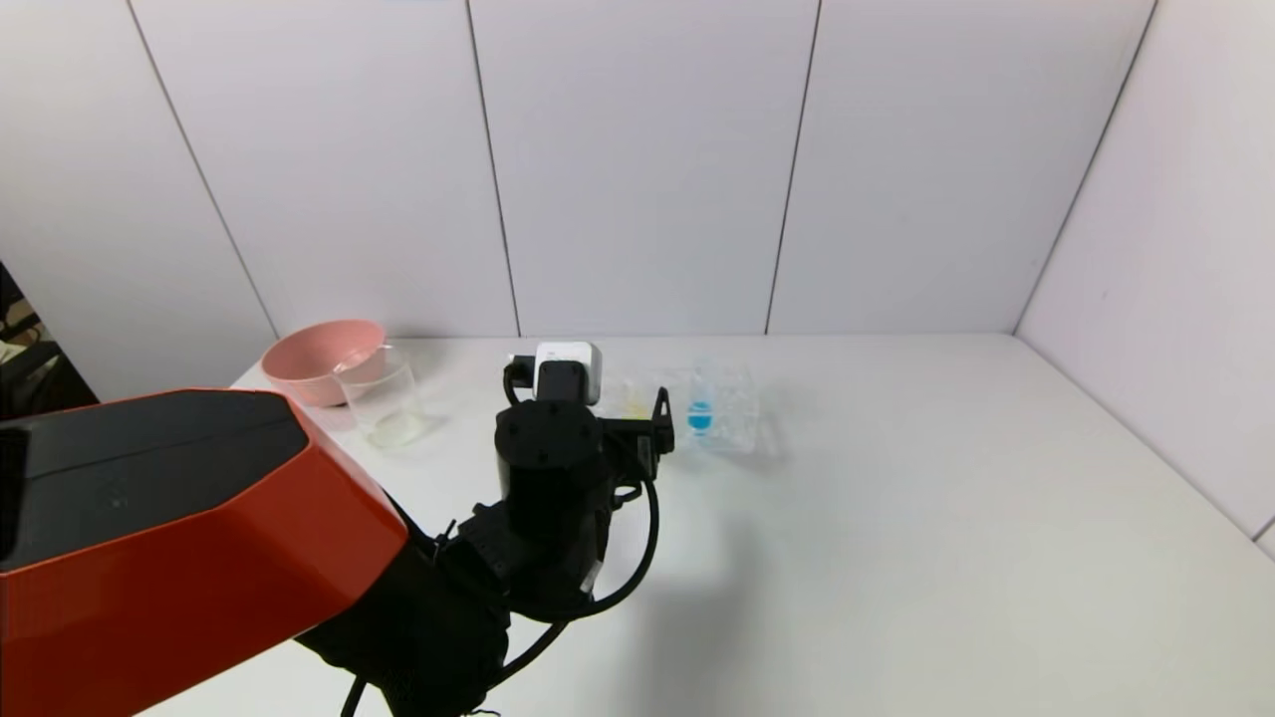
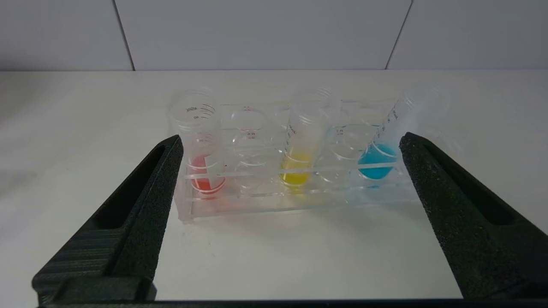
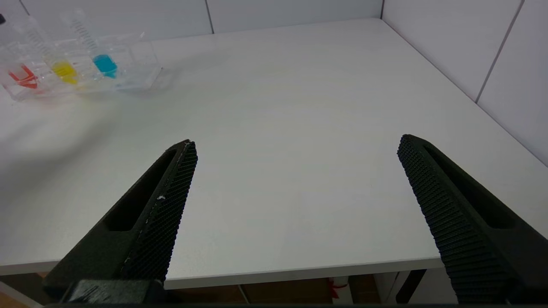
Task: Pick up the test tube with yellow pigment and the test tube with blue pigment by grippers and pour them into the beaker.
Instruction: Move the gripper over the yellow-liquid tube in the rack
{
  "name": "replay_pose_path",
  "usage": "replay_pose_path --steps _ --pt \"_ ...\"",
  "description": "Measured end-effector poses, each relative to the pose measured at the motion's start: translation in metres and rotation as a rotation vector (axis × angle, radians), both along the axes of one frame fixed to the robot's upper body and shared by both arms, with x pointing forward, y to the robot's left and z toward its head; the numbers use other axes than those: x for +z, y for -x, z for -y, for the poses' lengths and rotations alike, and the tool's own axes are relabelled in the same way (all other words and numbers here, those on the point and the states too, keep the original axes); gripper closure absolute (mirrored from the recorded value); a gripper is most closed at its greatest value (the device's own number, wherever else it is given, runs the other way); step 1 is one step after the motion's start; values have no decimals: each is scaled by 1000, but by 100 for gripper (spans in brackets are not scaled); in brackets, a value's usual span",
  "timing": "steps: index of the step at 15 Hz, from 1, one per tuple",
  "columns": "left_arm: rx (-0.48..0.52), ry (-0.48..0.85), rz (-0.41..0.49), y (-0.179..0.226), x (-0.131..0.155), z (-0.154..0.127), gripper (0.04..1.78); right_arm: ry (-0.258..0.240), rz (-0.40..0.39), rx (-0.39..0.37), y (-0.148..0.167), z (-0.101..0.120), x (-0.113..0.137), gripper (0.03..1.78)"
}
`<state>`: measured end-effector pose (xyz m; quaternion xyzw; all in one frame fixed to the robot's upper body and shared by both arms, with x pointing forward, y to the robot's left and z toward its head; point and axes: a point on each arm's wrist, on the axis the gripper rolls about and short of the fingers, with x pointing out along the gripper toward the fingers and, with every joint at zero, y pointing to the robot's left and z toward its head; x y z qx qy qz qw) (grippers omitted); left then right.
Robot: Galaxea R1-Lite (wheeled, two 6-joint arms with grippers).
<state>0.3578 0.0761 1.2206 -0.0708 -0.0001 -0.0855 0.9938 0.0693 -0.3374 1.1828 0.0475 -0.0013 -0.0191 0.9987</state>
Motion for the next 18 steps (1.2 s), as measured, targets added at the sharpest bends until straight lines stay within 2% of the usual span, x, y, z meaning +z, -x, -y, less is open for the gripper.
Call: replay_pose_path --steps 5,18 --pt "6 -19 -15 -11 -16 7 6 0 0 0 0 0 0 10" --pt "50 -41 6 -49 -30 15 6 -1 0 0 0 0 0 10"
